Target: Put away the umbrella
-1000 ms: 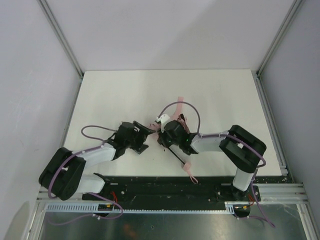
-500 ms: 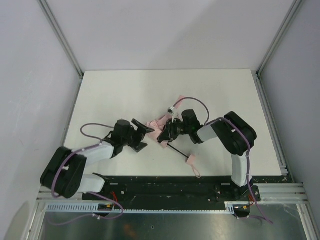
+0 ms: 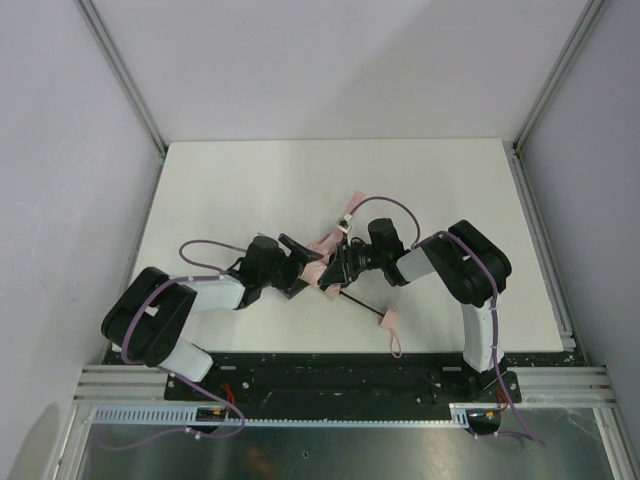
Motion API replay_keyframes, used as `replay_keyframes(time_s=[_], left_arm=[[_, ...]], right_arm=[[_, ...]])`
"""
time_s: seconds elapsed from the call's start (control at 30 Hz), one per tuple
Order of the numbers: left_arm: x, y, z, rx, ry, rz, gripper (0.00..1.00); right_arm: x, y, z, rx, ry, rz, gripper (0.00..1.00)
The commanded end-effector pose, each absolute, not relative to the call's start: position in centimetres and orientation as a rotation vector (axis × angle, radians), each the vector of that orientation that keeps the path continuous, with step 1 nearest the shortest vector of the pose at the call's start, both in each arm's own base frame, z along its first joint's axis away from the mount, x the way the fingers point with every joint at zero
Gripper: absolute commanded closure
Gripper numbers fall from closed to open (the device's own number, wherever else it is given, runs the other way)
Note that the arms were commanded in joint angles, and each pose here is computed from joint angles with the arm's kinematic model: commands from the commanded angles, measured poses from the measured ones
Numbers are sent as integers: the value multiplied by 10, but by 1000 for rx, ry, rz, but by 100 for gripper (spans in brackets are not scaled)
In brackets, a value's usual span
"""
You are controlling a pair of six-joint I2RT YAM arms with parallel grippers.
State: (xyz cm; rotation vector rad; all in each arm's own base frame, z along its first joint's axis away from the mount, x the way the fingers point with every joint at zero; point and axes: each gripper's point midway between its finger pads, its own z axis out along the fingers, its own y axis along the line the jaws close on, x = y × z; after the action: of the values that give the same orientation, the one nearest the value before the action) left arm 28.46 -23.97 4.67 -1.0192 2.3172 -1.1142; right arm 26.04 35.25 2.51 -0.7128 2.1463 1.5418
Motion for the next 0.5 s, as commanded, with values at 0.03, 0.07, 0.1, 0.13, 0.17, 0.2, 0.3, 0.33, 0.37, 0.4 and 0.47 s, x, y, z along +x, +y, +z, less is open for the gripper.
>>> replay_keyframes(time_s=[0.03,0.07,0.1,0.13,0.17,0.2,0.3,0.33,0.37,0.4,0.47], left_arm=[[292,-229,19,-1144,2290,-982,10],[293,-228,15,-1149,2297,-963,15],[295,-226,10,-1144,2302,-943,19],[296,-223,6,-1140,2304,-916,25],[296,-220,2,-1142,2307,-895,32],[295,-218,0,-1140,2310,-882,38],[299,-207,-3,-1114,2279,-806,58],[300,-205,-2,-1108,2274,-795,69],[301,-204,-2,-1099,2272,-787,79],[302,-204,-1,-1086,2275,-781,87],[302,-206,0,-1074,2292,-781,96]], right_arm=[[188,300,-63,-517,2723,1441,100],[188,301,-60,-524,2715,1448,100],[188,302,-58,-534,2706,1452,100],[188,303,-56,-544,2700,1454,100],[188,303,-55,-553,2697,1456,100],[188,303,-53,-563,2691,1458,100],[185,306,-47,-602,2670,1472,100],[184,307,-46,-616,2665,1472,100],[183,308,-44,-634,2661,1470,100],[183,310,-43,-653,2653,1462,100],[184,311,-41,-680,2660,1408,100]])
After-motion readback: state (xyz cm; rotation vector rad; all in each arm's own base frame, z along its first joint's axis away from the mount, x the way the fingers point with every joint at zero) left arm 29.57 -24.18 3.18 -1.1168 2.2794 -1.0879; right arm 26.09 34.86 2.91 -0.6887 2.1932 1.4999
